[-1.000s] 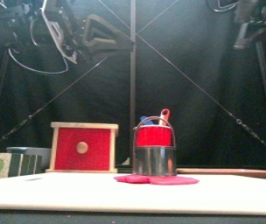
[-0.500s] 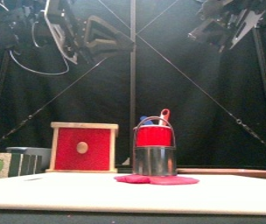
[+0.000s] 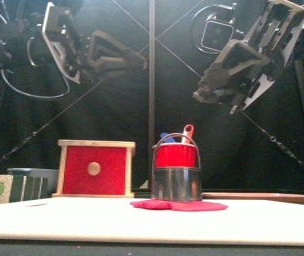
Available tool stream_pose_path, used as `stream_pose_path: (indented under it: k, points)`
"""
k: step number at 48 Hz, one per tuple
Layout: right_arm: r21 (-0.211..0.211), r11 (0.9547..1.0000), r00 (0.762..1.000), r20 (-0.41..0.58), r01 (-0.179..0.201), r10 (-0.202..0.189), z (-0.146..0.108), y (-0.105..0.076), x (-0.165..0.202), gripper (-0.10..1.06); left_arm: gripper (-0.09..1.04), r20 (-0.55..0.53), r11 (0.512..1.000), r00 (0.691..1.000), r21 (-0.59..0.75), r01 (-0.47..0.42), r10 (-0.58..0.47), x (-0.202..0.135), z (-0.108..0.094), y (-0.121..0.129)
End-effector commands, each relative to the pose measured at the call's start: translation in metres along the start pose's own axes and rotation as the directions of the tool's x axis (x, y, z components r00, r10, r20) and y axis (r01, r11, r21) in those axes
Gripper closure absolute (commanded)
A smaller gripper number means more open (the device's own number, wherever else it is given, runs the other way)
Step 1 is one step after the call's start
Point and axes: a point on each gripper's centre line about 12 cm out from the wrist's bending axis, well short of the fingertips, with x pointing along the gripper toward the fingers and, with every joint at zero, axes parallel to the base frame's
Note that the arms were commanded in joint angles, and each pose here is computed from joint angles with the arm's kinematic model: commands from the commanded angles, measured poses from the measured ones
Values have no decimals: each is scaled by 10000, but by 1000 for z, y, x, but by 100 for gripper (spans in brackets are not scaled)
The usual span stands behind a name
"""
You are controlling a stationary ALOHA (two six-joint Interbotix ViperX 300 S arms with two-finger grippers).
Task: Get the cutter from the drawer then cut the dough then place the extra dough in the bowl
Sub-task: Cut the dough
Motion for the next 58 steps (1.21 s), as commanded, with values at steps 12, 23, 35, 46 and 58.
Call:
stream_pose_path:
  k: [12,23,35,46,58]
  points:
    - [-49,9992,9947,951,407,-401,8,-20,0,35,47,809,9871,9966,-1600,11,120,-5,-28,-11]
    - [-481,9928,9661,2398,1101,-955,6,-39,-5,36,47,809,9784,9965,-2030,387,-226,5,-35,-20]
    - [-1171,9498,8822,4175,2901,-2179,-2,-53,-5,36,48,410,9766,9984,-2100,471,-393,0,-51,-25]
    - [-1161,9405,8766,4133,3193,-2466,-13,-34,2,35,48,25,9774,9992,-2078,402,-405,1,-77,-38]
    - [-1049,9529,9131,3325,2846,-2361,-6,-25,18,36,47,-149,9873,9982,-1491,547,-576,0,-70,-38]
